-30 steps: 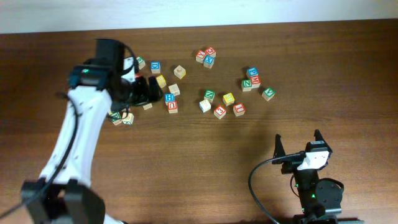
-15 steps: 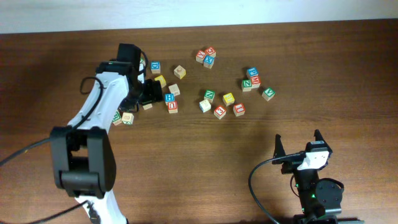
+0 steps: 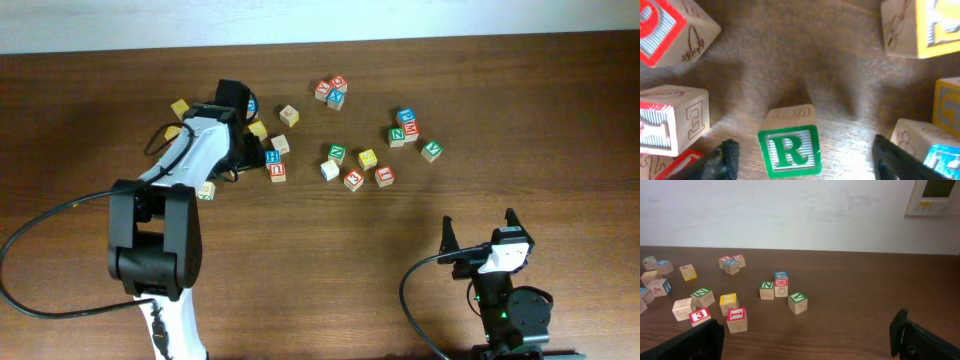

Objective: Spell out RSS
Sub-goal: 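Lower the left gripper around the green R block and close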

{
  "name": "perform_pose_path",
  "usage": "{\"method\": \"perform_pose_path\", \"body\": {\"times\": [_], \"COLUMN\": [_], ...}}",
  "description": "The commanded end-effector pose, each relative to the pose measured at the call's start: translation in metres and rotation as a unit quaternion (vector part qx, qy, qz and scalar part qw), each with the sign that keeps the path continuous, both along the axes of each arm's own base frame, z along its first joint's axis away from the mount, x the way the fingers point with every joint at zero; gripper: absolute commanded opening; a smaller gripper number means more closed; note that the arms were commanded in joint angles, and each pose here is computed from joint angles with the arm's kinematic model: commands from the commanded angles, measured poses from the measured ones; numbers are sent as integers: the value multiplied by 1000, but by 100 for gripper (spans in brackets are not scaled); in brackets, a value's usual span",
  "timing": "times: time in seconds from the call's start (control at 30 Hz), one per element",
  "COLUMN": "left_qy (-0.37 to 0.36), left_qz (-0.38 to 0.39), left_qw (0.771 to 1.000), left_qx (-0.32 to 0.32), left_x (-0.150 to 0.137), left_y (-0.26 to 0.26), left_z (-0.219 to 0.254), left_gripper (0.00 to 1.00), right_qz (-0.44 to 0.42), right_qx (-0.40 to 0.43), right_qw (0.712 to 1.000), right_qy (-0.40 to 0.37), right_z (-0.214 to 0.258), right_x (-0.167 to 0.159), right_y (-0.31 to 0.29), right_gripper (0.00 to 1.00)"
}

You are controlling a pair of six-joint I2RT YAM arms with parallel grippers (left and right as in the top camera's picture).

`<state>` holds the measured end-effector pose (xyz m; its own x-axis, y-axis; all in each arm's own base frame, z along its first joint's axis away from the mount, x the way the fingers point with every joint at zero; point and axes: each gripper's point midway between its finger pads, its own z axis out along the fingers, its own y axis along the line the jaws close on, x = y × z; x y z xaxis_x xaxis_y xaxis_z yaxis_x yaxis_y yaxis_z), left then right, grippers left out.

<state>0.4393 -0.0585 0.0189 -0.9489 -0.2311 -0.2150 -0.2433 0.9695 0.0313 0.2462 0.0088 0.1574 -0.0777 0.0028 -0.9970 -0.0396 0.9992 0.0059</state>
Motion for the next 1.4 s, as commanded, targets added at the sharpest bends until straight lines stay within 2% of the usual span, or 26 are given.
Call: {"method": "perform_pose_path", "body": {"times": [0.0,0.23,0.4,0.5,0.7,0.97,1.07,1.37], "left_qy": [-5,-8,-9,-8,0,-12,-10,-1], "left_qz": [3,2,3,8,12,0,-1,-3], "left_qw": [1000,1000,1000,1000,1000,1000,1000,1000], "left_qx": [-6,-13,-9,-10,-12,-11,-14,-22], "left_x": [4,6,6,6,1,7,7,3], "left_y": [-1,-3,-1,3,7,6,5,2], "left_z": [-2,-2,-2,-2,-7,-7,-7,-10], "left_gripper": [63,64,59,51,54,52,47,48], "right_qz": [-10,-10,-9,-9,-10,-10,-10,-10], "right_qx": [5,5,5,5,5,5,5,5], "right_qw": [1000,1000,1000,1000,1000,1000,1000,1000], "right_qy": [1,1,2,1,1,1,2,1], "right_z": [-2,-2,-2,-2,-2,-2,-2,-2], "right_x": [0,0,0,0,0,0,0,0], "right_y": [-4,-4,-4,-4,-4,-4,-4,-4], "right_gripper": [98,98,98,98,98,98,98,98]}}
